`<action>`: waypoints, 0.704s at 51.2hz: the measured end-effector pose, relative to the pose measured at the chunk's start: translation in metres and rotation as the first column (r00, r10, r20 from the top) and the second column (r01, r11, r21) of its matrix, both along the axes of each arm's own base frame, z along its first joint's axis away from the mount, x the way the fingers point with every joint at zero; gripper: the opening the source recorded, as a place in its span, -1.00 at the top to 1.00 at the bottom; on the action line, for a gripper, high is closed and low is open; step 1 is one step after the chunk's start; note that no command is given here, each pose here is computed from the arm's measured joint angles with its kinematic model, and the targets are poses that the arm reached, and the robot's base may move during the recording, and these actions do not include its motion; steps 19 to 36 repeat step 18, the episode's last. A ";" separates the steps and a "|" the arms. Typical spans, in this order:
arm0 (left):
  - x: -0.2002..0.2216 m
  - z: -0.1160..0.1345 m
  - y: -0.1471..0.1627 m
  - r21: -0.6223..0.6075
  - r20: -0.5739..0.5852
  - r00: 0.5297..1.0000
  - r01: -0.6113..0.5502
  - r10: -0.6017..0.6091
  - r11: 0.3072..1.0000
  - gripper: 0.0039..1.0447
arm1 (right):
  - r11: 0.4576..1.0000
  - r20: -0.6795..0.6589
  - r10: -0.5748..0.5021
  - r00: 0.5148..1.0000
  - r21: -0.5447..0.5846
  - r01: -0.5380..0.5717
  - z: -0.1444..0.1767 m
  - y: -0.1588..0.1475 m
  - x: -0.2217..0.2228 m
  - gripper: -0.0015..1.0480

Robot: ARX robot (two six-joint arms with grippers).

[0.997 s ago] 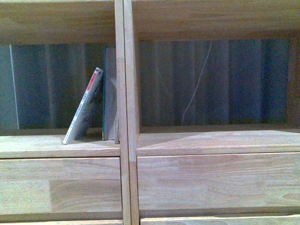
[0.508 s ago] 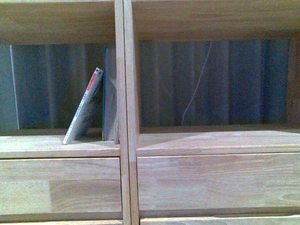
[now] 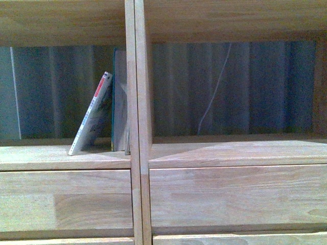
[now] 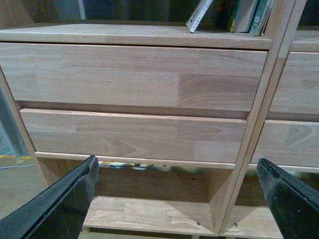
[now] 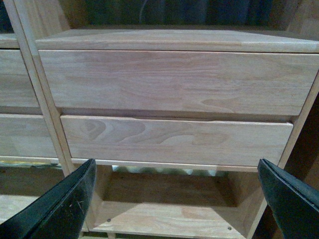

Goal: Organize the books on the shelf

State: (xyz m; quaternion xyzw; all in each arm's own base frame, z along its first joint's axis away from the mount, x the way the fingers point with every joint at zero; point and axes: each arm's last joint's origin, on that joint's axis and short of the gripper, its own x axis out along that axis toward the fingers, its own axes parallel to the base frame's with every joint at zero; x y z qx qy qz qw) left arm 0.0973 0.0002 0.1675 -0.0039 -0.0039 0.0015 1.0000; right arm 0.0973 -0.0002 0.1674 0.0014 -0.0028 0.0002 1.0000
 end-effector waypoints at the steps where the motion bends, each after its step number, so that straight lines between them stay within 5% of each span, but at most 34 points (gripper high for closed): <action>1: 0.000 0.000 0.000 0.000 0.000 1.000 0.000 0.000 1.000 -0.87 | 1.000 0.000 0.000 1.000 0.000 0.000 0.000 0.000 0.000 -0.86; 36: 0.000 0.000 0.000 0.000 0.000 1.000 0.000 0.000 1.000 -0.87 | 1.000 0.000 0.000 1.000 0.000 0.000 0.000 0.000 0.000 -0.87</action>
